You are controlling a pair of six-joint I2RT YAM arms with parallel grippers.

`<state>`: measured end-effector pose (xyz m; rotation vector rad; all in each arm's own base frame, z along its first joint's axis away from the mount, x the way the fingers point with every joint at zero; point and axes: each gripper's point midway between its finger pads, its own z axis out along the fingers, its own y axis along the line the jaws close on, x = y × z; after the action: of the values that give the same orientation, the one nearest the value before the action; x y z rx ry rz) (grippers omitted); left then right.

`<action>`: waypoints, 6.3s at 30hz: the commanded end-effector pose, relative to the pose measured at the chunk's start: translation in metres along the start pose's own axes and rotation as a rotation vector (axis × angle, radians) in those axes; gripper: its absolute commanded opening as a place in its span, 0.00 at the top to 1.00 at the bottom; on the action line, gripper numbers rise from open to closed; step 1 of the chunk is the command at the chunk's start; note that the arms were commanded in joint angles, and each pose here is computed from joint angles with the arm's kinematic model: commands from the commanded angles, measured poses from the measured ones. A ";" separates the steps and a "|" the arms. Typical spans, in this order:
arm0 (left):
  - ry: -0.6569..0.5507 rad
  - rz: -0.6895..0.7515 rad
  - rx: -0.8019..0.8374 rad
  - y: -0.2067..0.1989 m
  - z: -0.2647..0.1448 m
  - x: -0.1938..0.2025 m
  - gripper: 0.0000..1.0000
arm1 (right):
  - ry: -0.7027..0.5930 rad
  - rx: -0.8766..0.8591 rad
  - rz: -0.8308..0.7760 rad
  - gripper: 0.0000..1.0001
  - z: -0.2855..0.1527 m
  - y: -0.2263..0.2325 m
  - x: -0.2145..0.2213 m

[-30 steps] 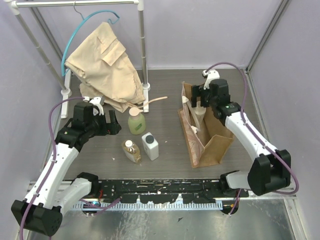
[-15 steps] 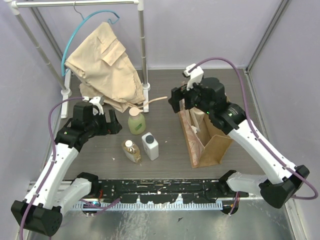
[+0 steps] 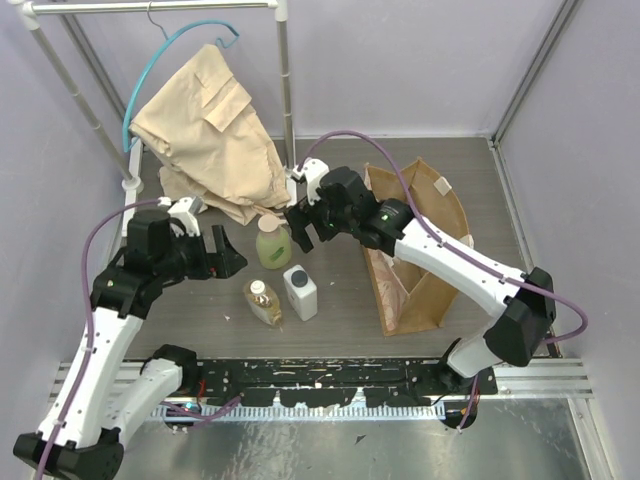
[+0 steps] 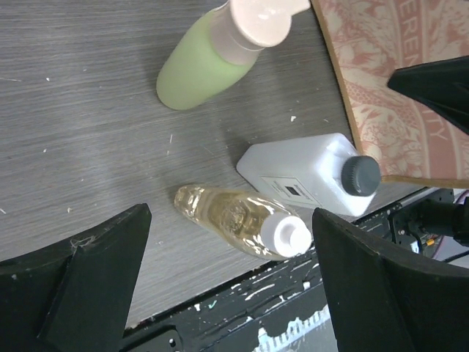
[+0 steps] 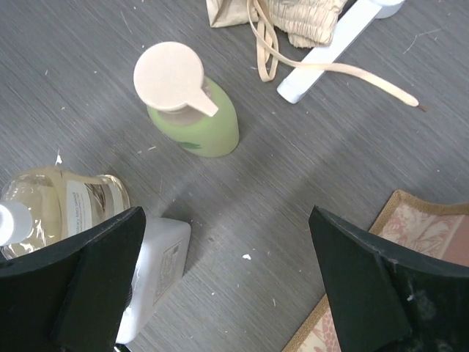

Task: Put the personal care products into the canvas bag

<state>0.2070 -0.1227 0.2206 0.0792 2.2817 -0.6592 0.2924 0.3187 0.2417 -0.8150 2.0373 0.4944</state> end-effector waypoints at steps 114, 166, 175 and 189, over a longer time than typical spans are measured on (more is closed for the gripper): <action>0.384 0.298 0.115 0.001 0.164 -0.026 0.59 | -0.282 0.298 0.026 0.99 -0.190 -0.048 -0.110; 0.374 0.320 0.079 -0.009 0.144 -0.022 0.84 | 0.242 0.476 0.345 0.99 -0.092 -0.175 0.119; 0.370 0.327 0.076 -0.009 0.139 -0.021 0.85 | 0.278 0.519 0.372 0.99 -0.073 -0.203 0.145; 0.335 0.340 0.092 -0.021 0.137 -0.028 1.00 | 0.230 0.469 0.371 0.28 -0.066 -0.205 0.133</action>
<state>0.3169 -0.1985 0.1537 0.6485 2.4980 -0.5819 0.3129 0.0718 0.1141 -0.2231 2.5915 0.0288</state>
